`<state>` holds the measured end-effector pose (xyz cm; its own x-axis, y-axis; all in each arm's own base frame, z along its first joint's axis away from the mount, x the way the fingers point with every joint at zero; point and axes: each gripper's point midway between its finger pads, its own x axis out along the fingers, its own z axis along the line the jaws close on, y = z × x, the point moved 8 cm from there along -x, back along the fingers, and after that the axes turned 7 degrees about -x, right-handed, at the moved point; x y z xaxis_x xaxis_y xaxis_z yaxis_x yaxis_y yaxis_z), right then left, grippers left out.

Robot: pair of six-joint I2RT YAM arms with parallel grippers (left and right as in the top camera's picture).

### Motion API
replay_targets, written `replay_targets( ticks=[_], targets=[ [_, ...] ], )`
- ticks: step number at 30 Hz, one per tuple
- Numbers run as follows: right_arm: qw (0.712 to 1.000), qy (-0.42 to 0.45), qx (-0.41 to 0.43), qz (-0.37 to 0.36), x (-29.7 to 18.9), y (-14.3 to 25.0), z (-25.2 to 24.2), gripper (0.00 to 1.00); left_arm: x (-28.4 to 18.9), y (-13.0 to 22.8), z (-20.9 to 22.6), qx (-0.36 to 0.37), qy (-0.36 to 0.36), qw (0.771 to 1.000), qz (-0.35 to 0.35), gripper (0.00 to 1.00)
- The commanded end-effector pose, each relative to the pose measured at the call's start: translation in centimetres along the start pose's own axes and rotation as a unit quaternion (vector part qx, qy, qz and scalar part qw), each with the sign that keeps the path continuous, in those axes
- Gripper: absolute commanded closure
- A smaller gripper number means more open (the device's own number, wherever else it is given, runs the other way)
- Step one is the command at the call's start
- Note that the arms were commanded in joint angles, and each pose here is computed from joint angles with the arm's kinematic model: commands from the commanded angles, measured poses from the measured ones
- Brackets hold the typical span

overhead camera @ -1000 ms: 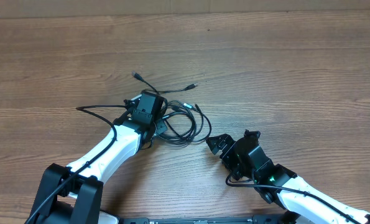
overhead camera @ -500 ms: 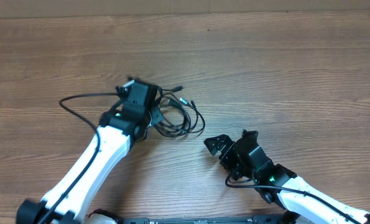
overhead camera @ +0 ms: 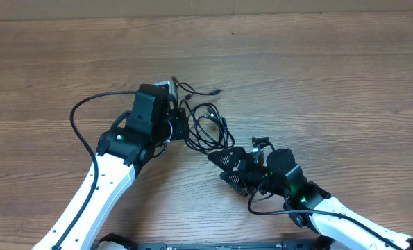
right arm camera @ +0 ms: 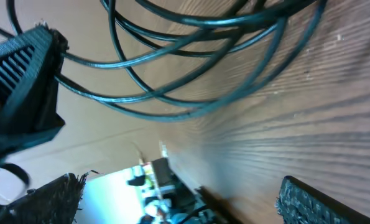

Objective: Untangle cables

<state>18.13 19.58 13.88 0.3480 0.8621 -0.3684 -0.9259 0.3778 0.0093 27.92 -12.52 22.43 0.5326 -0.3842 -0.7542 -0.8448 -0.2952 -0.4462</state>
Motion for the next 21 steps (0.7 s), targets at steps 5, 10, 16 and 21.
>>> replay_targets(
  ticks=[5, 10, 16, 21],
  targets=[
    [0.993, 0.014, -0.072, -0.091, -0.1, -1.6, 0.1, 0.0, -1.3, 0.6, -2.7, 0.215, 0.136, 0.967, 0.031, 0.96],
    [0.98, 0.03, -0.151, -0.124, -0.2, -2.3, 0.2, 0.01, -1.6, 1.2, -3.3, 0.262, 0.181, 0.947, 0.045, 0.96],
    [0.969, 0.028, -0.184, -0.165, -0.2, -3.4, 1.9, 0.01, -1.9, 1.5, -4.0, 0.268, 0.223, 0.936, 0.055, 0.96],
    [0.968, 0.034, -0.154, -0.195, -0.3, -4.2, 2.6, 0.05, -2.7, 2.1, -5.2, 0.27, 0.3, 0.912, 0.075, 0.96]
  ],
)
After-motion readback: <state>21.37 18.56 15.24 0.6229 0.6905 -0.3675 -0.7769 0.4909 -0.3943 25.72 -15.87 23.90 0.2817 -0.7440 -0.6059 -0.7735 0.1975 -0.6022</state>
